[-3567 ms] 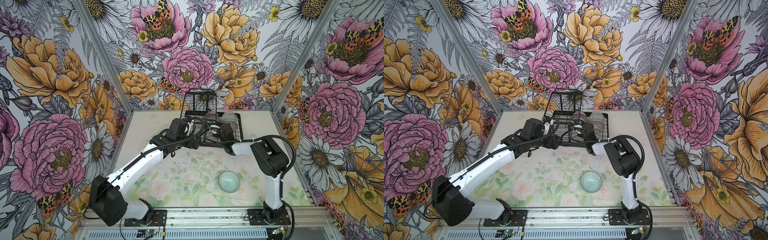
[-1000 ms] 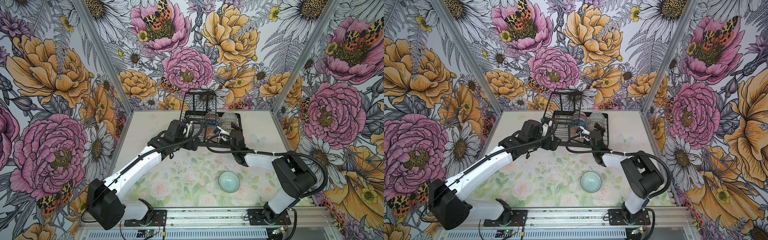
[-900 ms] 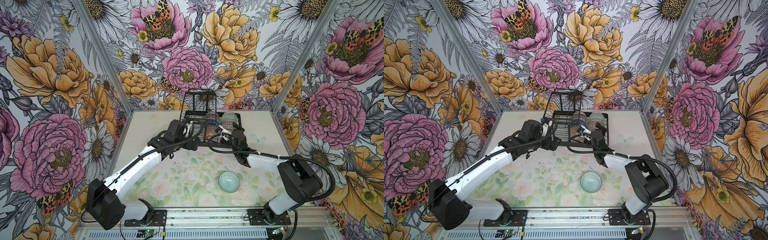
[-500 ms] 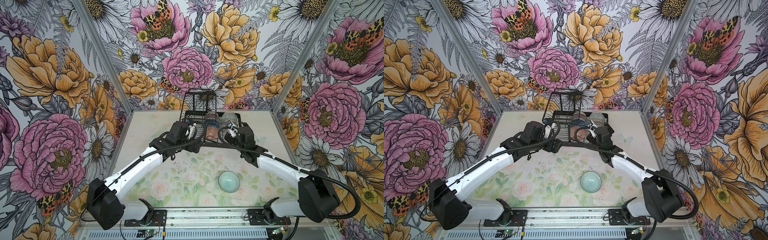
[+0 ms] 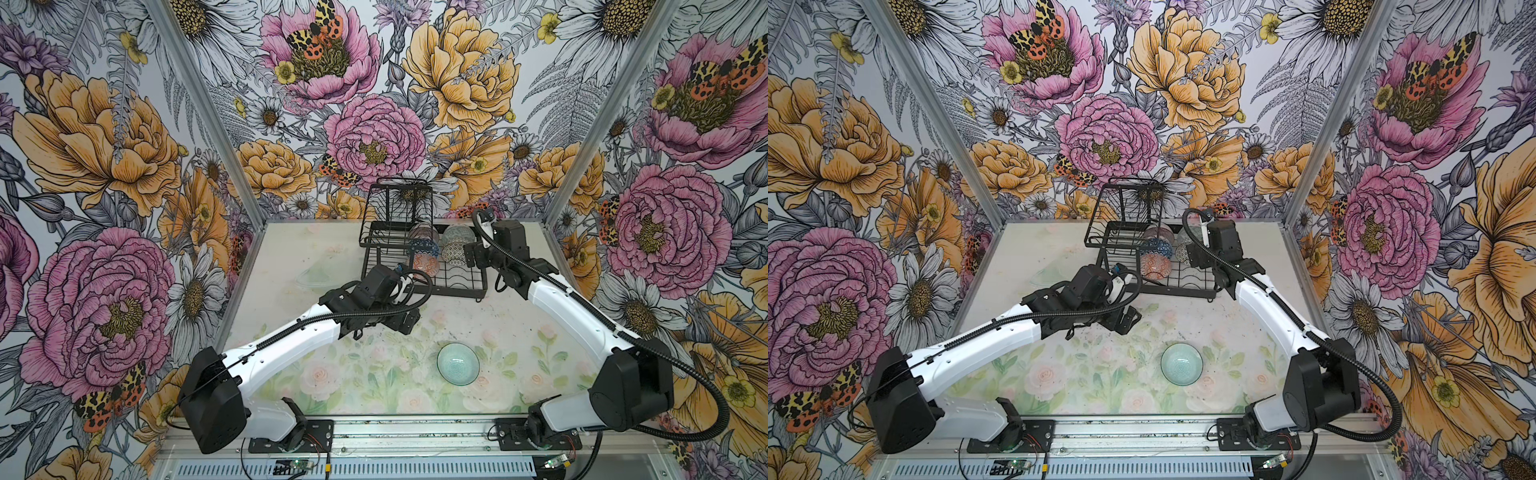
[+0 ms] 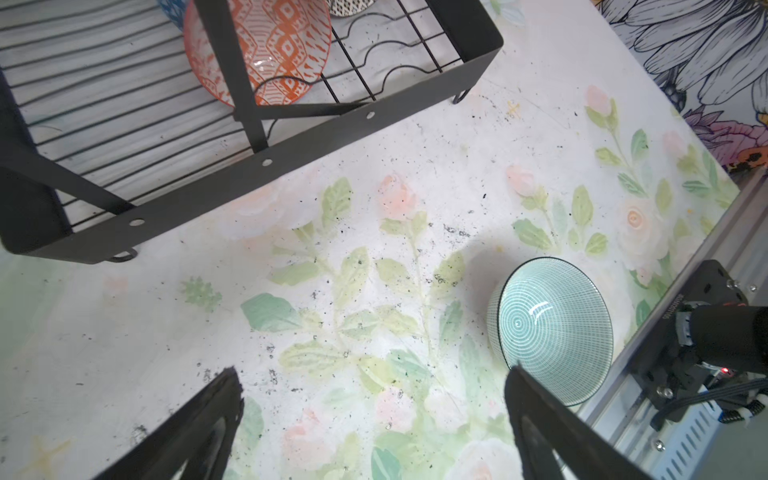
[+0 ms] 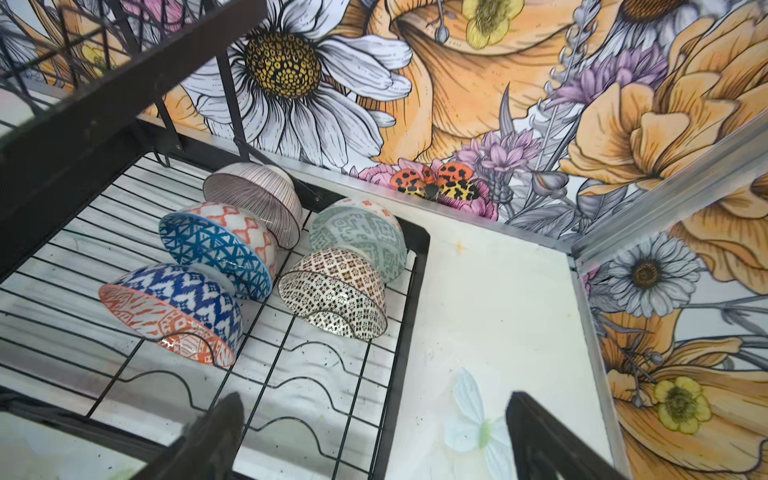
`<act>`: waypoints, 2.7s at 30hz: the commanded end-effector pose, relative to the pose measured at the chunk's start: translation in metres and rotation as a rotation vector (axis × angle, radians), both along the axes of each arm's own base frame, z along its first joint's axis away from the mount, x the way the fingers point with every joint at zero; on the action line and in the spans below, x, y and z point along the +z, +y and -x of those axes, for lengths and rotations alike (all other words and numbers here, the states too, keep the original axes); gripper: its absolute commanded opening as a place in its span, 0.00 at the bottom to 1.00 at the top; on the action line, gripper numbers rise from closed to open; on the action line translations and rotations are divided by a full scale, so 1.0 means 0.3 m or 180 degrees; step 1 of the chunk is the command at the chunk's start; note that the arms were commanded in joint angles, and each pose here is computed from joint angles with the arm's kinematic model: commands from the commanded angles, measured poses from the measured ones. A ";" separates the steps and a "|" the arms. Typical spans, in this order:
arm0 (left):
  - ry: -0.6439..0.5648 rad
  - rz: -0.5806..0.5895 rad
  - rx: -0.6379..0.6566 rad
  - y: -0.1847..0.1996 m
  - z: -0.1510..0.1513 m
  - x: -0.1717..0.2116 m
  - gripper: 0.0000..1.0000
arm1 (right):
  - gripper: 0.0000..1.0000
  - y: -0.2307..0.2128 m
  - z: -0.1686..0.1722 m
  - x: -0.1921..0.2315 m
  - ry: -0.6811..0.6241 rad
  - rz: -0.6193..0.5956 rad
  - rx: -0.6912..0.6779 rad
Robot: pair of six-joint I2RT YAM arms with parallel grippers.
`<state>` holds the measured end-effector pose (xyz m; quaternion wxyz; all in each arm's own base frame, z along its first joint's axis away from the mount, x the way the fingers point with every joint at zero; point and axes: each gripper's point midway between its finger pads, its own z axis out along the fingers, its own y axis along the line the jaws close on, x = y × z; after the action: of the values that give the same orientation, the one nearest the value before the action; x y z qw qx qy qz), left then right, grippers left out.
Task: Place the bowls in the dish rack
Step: 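Move the left gripper down over the pale green bowl while the right gripper rises, then close the left gripper on the pale green bowl rim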
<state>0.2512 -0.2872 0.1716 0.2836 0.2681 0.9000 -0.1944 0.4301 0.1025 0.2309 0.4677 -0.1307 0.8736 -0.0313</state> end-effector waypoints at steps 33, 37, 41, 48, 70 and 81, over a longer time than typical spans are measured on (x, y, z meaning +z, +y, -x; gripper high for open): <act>0.1017 -0.0095 -0.0420 -0.343 0.244 -0.332 0.99 | 1.00 0.019 0.025 -0.132 0.0457 -0.0163 0.0063; 0.1045 -0.0080 -0.0460 -0.375 0.237 -0.337 0.99 | 0.99 0.020 0.028 -0.140 0.0478 -0.0164 0.0069; 0.1147 -0.0120 -0.0500 -0.392 0.246 -0.375 0.96 | 1.00 0.015 0.030 -0.142 0.0480 -0.0155 0.0066; 0.1231 -0.0137 -0.0539 -0.406 0.254 -0.401 0.85 | 0.99 0.011 0.031 -0.142 0.0480 -0.0169 0.0065; 0.1253 -0.0127 -0.0474 -0.390 0.240 -0.400 0.31 | 0.99 0.002 0.039 -0.148 0.0496 -0.0178 0.0068; 0.1086 -0.0025 -0.0379 -0.326 0.193 -0.327 0.00 | 0.99 -0.003 0.050 -0.151 0.0505 -0.0185 0.0073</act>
<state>0.1840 -0.3834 0.0490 0.0804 0.2843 0.9272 -0.2304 0.4178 0.1027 0.1807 0.3951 -0.1332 0.9089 0.0036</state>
